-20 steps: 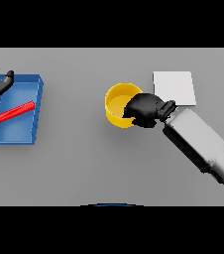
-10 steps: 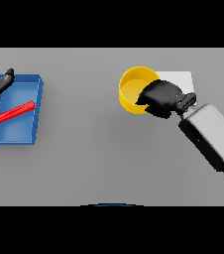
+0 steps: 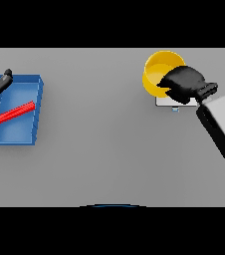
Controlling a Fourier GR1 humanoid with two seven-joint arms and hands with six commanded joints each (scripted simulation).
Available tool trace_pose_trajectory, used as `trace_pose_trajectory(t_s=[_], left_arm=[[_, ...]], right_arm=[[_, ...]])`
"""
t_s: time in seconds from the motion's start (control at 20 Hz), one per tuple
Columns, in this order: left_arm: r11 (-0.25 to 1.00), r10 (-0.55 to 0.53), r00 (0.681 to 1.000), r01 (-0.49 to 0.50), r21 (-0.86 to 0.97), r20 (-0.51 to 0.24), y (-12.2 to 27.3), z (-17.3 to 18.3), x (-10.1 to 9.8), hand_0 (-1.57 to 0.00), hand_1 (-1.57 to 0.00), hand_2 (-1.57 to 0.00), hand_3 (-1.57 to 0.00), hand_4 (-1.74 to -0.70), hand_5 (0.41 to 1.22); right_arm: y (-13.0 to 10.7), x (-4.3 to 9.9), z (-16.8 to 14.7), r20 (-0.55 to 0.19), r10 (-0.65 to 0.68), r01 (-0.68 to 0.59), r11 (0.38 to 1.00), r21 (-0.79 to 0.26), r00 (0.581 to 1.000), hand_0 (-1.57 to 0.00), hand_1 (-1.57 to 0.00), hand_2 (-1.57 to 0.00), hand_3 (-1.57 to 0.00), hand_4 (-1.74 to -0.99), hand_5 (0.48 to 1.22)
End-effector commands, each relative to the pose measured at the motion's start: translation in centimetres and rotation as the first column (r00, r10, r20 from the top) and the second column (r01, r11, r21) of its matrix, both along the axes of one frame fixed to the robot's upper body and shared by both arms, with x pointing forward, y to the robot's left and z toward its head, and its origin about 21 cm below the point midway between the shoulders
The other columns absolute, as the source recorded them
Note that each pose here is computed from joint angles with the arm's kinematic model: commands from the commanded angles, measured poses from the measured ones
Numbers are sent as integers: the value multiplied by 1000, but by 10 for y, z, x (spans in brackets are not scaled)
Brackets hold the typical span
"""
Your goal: Pick up the red beaker and tilt it to pour out 1 green nut into yellow bowl. Pick up the yellow bowl and place it on the metallic measuring scale.
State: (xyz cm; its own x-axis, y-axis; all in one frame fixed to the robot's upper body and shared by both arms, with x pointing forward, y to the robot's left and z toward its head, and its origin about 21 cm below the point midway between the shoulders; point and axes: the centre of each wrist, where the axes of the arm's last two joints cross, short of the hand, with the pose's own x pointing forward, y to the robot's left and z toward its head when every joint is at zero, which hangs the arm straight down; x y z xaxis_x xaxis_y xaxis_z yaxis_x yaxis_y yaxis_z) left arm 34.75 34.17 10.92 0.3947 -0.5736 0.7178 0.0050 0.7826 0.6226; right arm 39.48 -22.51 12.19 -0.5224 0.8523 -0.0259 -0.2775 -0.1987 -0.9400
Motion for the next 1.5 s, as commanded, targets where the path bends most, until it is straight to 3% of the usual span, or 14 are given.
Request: trace_pose_trajectory(t_s=[0.0, 0.35, 0.6, 0.8, 0.9, 0.95, 1.0, 1.1, 1.2, 1.45], left_arm=[[1000, 2, 1000, -2, 0, -5, 2, 2, 1, 1, 1, 1, 1, -737, 738], [1000, 11, 1000, -11, 14, -15, 6, -3, -4, 1, 1, 1, 1, -724, 714], [1000, 0, 1000, 0, 13, -12, 0, -3, -3, 1, 1, 1, 1, -726, 710], [1000, 4, 1000, -4, 19, -22, 4, -2, -5, 1, 1, 1, 1, -727, 712], [1000, 15, 1000, -15, 18, -27, 6, 0, -3, 1, 1, 1, 1, -727, 715], [1000, 16, 999, -16, 10, -39, 6, -6, -3, 1, 1, 1, 1, -729, 717], [1000, 18, 999, -17, 8, -36, 8, -4, -1, 1, 1, 1, 1, -730, 720], [1000, 1, 1000, -1, 4, -26, 7, -2, -2, 1, 1, 1, 1, -733, 728], [1000, -4, 1000, 4, -4, -26, 3, -4, 0, 1, 1, 1, 1, -729, 723], [1000, 5, 1000, -5, 6, -28, 5, -9, -2, 1, 1, 1, 1, -722, 703]], right_arm=[[-5, 3, -1, 0, -25, 25, 1000, 1, 1000, -1570, -1571, -1549, -1147, -1741, 1221], [-34, 18, -31, -32, -145, 145, 989, 0, 989, -1571, -1571, -1464, -1268, -1741, 1221], [-38, 28, -42, -80, -187, 190, 981, 26, 979, -1562, -1571, -1405, -1374, -1741, 1221], [-40, 28, -48, -124, -194, 200, 979, 43, 973, -1417, -1571, -1363, -1487, -1741, 1221], [-39, 28, -48, -131, -197, 202, 979, 26, 972, -1397, -1571, -1385, -1363, -1741, 1221], [-43, 27, -48, -142, -191, 200, 979, 46, 971, -1332, -1459, -1423, -1198, -1741, 1221], [-45, 27, -46, -153, -193, 203, 978, 53, 969, -1128, -1322, -1330, -1057, -1701, 1221], [-51, 27, -46, -174, -208, 221, 973, 60, 962, -721, -980, -1042, -833, -1619, 1072], [-45, 29, -47, -180, -227, 237, 971, 36, 957, -461, -703, -799, -669, -1563, 971], [-48, 28, -47, -179, -193, 198, 980, 9, 965, -150, -243, -375, -449, -1469, 842]])
